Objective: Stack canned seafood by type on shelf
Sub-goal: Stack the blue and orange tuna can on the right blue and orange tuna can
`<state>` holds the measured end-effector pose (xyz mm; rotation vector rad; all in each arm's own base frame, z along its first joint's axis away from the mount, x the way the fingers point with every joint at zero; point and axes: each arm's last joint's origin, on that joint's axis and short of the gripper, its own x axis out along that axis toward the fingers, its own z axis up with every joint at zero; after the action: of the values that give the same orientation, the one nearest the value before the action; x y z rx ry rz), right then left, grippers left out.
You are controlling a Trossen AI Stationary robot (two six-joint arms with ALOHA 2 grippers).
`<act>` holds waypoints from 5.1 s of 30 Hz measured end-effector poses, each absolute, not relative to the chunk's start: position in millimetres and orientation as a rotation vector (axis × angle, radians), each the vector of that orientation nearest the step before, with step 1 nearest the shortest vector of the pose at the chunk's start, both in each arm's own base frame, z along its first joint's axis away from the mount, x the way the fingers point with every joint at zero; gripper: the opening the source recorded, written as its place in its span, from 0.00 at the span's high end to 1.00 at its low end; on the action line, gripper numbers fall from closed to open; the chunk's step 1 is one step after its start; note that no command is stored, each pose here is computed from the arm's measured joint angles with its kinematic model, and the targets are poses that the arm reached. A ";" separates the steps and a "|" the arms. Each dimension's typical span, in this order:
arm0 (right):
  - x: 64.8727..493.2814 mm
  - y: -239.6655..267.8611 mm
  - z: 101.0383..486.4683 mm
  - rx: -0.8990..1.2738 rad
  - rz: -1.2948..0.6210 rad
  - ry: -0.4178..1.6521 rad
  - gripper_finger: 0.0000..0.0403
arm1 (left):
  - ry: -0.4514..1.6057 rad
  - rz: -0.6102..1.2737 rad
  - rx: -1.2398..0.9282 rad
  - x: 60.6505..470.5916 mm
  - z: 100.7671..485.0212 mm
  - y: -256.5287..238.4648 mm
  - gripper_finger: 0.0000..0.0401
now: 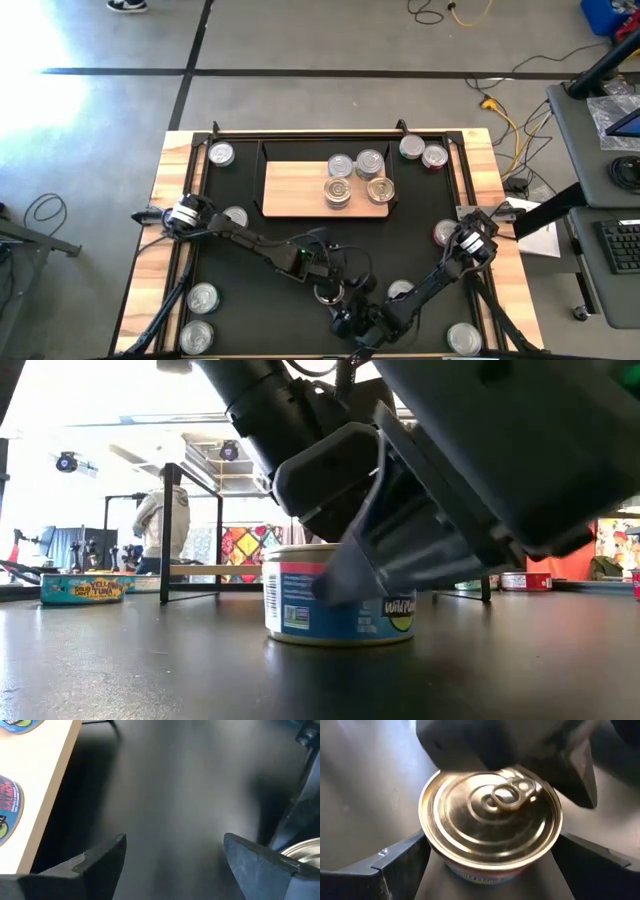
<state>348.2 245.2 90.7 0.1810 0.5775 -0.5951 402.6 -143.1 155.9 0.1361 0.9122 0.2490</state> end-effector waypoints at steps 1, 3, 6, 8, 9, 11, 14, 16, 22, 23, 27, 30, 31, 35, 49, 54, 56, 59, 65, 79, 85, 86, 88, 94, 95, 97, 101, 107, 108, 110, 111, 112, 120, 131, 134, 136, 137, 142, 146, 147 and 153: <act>347.9 245.0 90.4 0.176 -0.595 0.582 0.04 | 0.915 0.250 0.135 402.9 155.9 -142.0 0.20; 348.1 243.7 89.8 0.145 -0.589 0.595 0.04 | 0.916 0.252 0.132 403.1 155.8 -141.3 0.20; 349.8 243.3 89.6 0.115 -0.566 0.611 0.04 | 0.919 0.253 0.132 402.8 155.5 -141.1 0.20; 350.9 244.0 89.5 0.081 -0.541 0.624 0.04 | 0.920 0.252 0.132 402.7 155.4 -141.1 0.20; 351.1 244.3 89.4 0.065 -0.528 0.633 0.04 | 0.923 0.251 0.133 402.5 155.3 -141.0 0.20; 351.3 244.7 89.3 0.055 -0.514 0.646 0.04 | 0.924 0.249 0.132 402.4 155.4 -141.2 0.20; 351.7 245.3 89.3 0.063 -0.498 0.663 0.04 | 0.925 0.244 0.126 402.3 155.5 -141.8 0.20; 352.2 245.1 88.8 0.073 -0.485 0.680 0.04 | 0.925 0.246 0.119 402.3 155.5 -141.8 0.20; 352.7 244.9 88.7 0.123 -0.492 0.679 0.04 | 0.923 0.253 0.106 402.1 155.3 -142.0 0.20; 353.0 244.7 88.8 0.128 -0.493 0.678 0.04 | 0.923 0.253 0.106 402.2 155.5 -142.1 0.20; 353.9 243.7 88.4 0.184 -0.511 0.669 0.04 | 0.938 0.256 0.115 402.7 159.4 -142.2 0.20; 353.9 243.8 88.1 0.211 -0.518 0.665 0.04 | 0.983 0.262 0.140 401.3 167.9 -142.0 0.20; 354.0 243.5 88.0 0.218 -0.518 0.669 0.04 | 0.996 0.262 0.151 400.4 172.6 -142.1 0.20; 354.4 243.1 87.5 0.249 -0.515 0.684 0.04 | 1.010 0.271 0.201 394.1 197.9 -142.5 0.20; 355.2 242.9 87.6 0.209 -0.487 0.698 0.04 | 1.134 0.359 0.120 350.2 168.0 -139.3 0.20; 358.9 242.3 88.7 0.186 -0.461 0.687 0.04 | 1.051 0.291 0.010 352.7 147.0 -146.8 0.20; 360.5 242.5 89.2 0.175 -0.448 0.681 0.04 | 1.026 0.280 -0.008 355.9 143.9 -148.2 0.20; 362.4 243.8 89.9 0.178 -0.428 0.673 0.04 | 0.995 0.282 -0.025 365.2 138.1 -150.5 0.20; 363.4 244.9 90.7 0.175 -0.418 0.661 0.04 | 1.025 0.241 0.023 376.7 129.6 -156.2 0.21; 363.8 244.8 91.3 0.195 -0.439 0.636 0.04 | 1.021 0.230 0.033 379.0 125.0 -158.4 0.32; 364.0 244.6 92.0 0.202 -0.442 0.634 0.05 | 1.010 0.231 0.035 379.5 124.7 -158.9 0.37; 364.0 244.6 92.2 0.203 -0.442 0.633 0.05 | 1.007 0.235 0.038 379.5 124.7 -158.9 0.37; 363.9 244.6 92.3 0.205 -0.441 0.635 0.08 | 1.004 0.241 0.040 379.5 124.8 -158.9 0.38; 364.2 243.9 92.8 0.214 -0.441 0.640 0.12 | 1.002 0.245 0.040 379.4 124.5 -158.8 0.41; 364.3 243.6 92.8 0.216 -0.442 0.640 0.12 | 1.002 0.246 0.039 379.4 124.5 -158.8 0.41; 364.4 243.6 93.0 0.219 -0.441 0.640 0.12 | 1.003 0.247 0.039 379.3 124.5 -158.7 0.41; 364.5 244.0 94.2 0.239 -0.441 0.639 0.12 | 1.023 0.273 0.050 378.1 131.3 -157.8 0.41; 359.6 245.3 102.7 0.289 -0.430 0.683 0.12 | 1.002 0.362 0.113 368.9 169.6 -155.0 0.41; 357.4 244.7 104.6 0.282 -0.436 0.696 0.12 | 0.993 0.368 0.118 366.7 177.7 -153.9 0.41; 352.8 244.8 108.4 0.263 -0.438 0.722 0.12 | 0.990 0.371 0.122 361.5 189.7 -151.3 0.41; 350.3 244.9 111.8 0.258 -0.436 0.735 0.12 | 0.989 0.373 0.124 358.9 194.8 -149.9 0.41; 347.6 244.6 116.2 0.249 -0.434 0.750 0.12 | 0.992 0.379 0.132 355.8 199.5 -148.2 0.41; 322.4 226.5 179.5 0.126 -0.442 0.810 0.12 | 0.952 0.457 0.155 335.4 234.3 -136.0 0.41; 263.0 172.8 300.2 0.103 -0.591 0.556 0.12 | 0.937 0.470 0.157 331.1 236.3 -135.5 0.41; 242.6 150.3 325.4 0.159 -0.653 0.489 0.12 | 0.945 0.481 0.148 328.8 230.5 -135.4 0.41; 230.0 133.4 338.2 0.197 -0.697 0.467 0.12 | 0.949 0.487 0.142 327.1 227.7 -135.9 0.41; 223.7 124.2 343.5 0.213 -0.720 0.464 0.12 | 0.950 0.488 0.139 326.7 227.1 -136.2 0.41; 193.5 79.4 359.8 0.279 -0.843 0.513 0.12 | 0.934 0.478 0.131 326.4 227.2 -140.5 0.41; 170.2 48.4 367.4 0.313 -0.953 0.562 0.12 | 0.927 0.468 0.127 325.1 227.4 -144.6 0.41; 164.3 41.7 368.1 0.316 -0.986 0.571 0.12 | 0.924 0.469 0.120 324.8 227.5 -145.5 0.41; 138.3 16.5 354.9 0.339 -1.076 0.597 0.12 | 0.912 0.459 0.100 320.2 227.3 -155.2 0.41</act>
<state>138.3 16.5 354.9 0.3392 0.5970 -1.0764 320.2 -155.2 227.3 0.1004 0.9124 0.4588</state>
